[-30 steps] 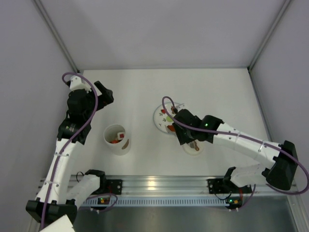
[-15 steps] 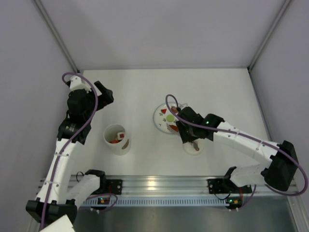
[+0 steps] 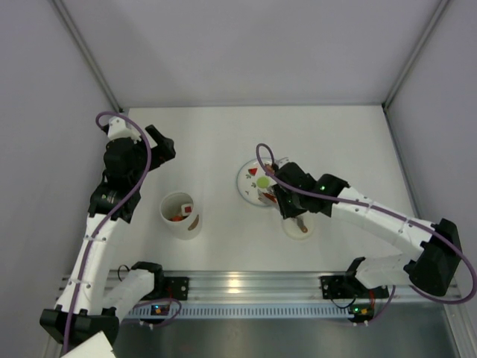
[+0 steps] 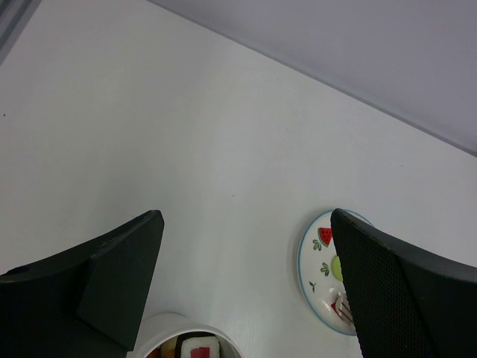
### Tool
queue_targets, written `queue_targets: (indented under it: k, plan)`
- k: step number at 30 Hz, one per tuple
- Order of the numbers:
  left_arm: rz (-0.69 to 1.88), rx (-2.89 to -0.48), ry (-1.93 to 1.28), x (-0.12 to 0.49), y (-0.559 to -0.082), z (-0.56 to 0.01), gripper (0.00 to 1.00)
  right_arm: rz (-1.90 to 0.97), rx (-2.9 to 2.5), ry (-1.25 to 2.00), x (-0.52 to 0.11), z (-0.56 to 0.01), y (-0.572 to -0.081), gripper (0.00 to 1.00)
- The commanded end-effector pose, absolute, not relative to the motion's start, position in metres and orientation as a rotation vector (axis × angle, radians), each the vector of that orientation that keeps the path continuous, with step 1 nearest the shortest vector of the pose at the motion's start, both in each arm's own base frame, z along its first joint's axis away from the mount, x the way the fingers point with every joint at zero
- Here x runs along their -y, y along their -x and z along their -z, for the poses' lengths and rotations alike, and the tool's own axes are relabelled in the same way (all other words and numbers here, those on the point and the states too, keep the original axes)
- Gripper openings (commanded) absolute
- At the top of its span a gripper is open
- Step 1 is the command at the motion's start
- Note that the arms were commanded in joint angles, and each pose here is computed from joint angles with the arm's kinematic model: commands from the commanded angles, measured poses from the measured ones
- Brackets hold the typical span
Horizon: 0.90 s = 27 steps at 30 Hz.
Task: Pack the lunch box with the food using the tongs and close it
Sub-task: Pick up the fake food from the plate, then place the fake food in the packing box.
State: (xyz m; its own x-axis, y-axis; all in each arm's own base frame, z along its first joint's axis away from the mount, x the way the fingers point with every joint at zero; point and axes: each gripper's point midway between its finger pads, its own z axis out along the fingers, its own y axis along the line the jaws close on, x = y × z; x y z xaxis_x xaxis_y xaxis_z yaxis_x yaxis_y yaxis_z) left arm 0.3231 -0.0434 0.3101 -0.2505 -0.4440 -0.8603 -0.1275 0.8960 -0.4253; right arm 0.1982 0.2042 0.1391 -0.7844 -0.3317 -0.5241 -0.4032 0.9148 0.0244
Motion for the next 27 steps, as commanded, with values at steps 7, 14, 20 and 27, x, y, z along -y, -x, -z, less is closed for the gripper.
queue_targets:
  k: [7,14,20,27]
  plan:
    - [0.315,-1.797,0.431,0.041,-0.325,-0.313,0.99,-0.268,-2.388,0.476,-0.225,-0.201,-0.227,0.25]
    - [0.316,-1.795,0.431,0.041,-0.325,-0.314,0.99,-0.268,-2.373,0.477,-0.229,-0.21,-0.232,0.24]
    - [0.313,-1.797,0.428,0.041,-0.324,-0.314,0.99,-0.269,-2.364,0.476,-0.232,-0.215,-0.236,0.23]
    - [0.314,-1.799,0.43,0.041,-0.325,-0.313,0.99,-0.266,-2.354,0.475,-0.232,-0.221,-0.237,0.23]
